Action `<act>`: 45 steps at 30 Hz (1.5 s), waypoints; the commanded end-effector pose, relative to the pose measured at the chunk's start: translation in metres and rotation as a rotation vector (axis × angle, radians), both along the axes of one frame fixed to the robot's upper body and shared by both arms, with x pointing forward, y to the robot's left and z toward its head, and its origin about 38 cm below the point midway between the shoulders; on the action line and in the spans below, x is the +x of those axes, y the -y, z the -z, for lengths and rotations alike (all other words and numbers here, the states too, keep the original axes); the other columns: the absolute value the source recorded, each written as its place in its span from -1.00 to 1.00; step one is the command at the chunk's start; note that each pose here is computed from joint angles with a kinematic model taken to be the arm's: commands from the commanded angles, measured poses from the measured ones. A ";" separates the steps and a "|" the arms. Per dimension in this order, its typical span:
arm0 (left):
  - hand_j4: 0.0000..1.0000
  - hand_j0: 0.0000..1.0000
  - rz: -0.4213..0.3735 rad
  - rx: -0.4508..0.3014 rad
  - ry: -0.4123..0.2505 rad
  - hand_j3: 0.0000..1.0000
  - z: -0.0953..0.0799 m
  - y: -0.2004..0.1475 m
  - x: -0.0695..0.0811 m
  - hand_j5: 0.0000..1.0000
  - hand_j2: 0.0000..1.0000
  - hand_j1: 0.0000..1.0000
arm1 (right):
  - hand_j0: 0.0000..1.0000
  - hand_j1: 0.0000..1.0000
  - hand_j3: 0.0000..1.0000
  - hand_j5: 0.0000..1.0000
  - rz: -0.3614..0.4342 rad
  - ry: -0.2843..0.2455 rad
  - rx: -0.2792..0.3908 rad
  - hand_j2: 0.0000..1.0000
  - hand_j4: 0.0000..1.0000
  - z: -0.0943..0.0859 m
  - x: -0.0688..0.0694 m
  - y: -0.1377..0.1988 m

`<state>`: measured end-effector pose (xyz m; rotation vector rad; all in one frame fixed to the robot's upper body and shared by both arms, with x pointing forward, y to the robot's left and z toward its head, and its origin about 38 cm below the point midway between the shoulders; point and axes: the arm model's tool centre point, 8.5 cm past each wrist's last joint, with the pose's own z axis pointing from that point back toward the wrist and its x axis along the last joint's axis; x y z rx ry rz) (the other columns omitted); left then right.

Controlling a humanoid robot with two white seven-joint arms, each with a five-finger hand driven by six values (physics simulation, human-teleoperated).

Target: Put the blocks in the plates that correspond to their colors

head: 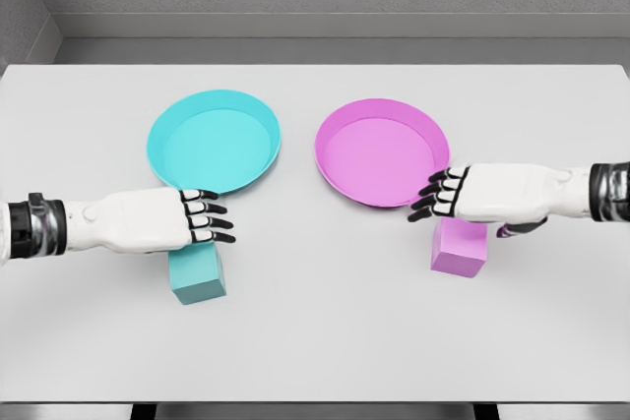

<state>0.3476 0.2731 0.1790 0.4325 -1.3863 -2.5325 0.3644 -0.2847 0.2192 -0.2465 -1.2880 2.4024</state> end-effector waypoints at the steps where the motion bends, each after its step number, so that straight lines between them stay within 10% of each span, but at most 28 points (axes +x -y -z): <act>1: 1.00 1.00 -0.001 -0.008 -0.003 1.00 0.000 0.001 0.000 1.00 1.00 1.00 | 1.00 1.00 1.00 1.00 -0.008 -0.019 -0.007 1.00 1.00 0.006 -0.002 -0.002; 16: 1.00 1.00 0.011 -0.055 -0.047 1.00 0.009 0.011 -0.007 1.00 1.00 1.00 | 1.00 1.00 1.00 1.00 -0.018 -0.112 -0.046 1.00 1.00 0.041 -0.012 -0.002; 29: 1.00 1.00 0.007 -0.072 -0.077 1.00 0.015 0.012 -0.012 1.00 1.00 1.00 | 1.00 1.00 1.00 1.00 0.072 -0.095 -0.054 1.00 1.00 0.035 0.001 0.006; 30: 1.00 1.00 0.008 -0.074 -0.079 1.00 0.015 0.012 -0.012 1.00 1.00 1.00 | 0.97 0.97 0.97 0.97 0.072 -0.095 -0.054 0.97 0.97 0.036 0.001 0.006; 32: 1.00 1.00 0.011 -0.083 -0.081 1.00 0.016 0.015 -0.013 1.00 1.00 1.00 | 0.01 0.01 0.01 0.01 0.057 -0.082 -0.069 0.01 0.01 0.036 0.000 0.005; 42: 0.99 0.99 0.010 -0.086 -0.099 0.99 0.020 0.015 -0.016 0.99 0.99 0.99 | -0.14 -0.14 -0.14 -0.14 0.053 -0.080 -0.068 -0.14 -0.14 0.035 0.000 0.004; 45: 0.70 0.70 0.008 -0.087 -0.097 0.70 0.020 0.015 -0.015 0.70 0.70 0.70 | -0.14 -0.14 -0.14 -0.14 0.048 -0.062 -0.064 -0.14 -0.14 0.028 0.003 0.002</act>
